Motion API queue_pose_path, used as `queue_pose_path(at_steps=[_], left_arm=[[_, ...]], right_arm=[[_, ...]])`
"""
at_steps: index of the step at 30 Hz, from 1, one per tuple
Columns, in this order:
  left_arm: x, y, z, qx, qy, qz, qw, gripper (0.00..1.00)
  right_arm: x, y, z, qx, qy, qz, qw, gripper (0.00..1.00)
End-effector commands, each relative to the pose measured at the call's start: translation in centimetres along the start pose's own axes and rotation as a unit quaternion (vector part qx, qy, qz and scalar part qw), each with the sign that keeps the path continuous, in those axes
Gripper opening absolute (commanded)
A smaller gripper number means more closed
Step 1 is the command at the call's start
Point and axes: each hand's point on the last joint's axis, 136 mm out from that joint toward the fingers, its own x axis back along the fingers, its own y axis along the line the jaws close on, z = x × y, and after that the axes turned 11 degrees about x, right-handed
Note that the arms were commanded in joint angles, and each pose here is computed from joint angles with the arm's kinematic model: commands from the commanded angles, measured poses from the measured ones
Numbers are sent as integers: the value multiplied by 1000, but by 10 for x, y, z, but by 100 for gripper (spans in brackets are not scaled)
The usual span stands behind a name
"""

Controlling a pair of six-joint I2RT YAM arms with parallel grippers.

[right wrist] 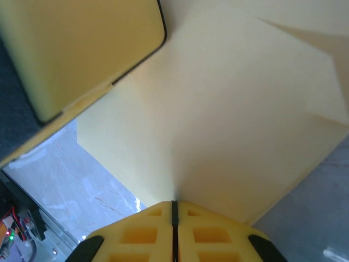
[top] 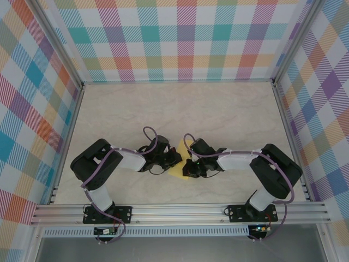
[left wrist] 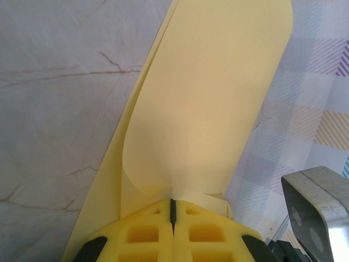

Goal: Fold a paper plane with a square sheet of paper (pick it up from the middle)
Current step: Fold the triangle a second time at the center of the table.

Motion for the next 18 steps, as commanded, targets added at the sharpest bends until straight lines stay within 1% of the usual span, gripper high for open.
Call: queue_pose_path(at_steps=[1,10,15,18], left_arm=[[-1,37,6,8,3,-55,998,0],[-2,36,5,10,2,-55,998,0],[-3,38,6,10,3,-56,998,0],[-2,39,5,12,2,-58,998,0]], right_arm=[[5,-2,20,2,32,0,999,9],[1,-16,35,-6,49,12,999,9],[1,-25,42,-17,49,23,998,9],[2,-26,44,-28,41,17,999,10]])
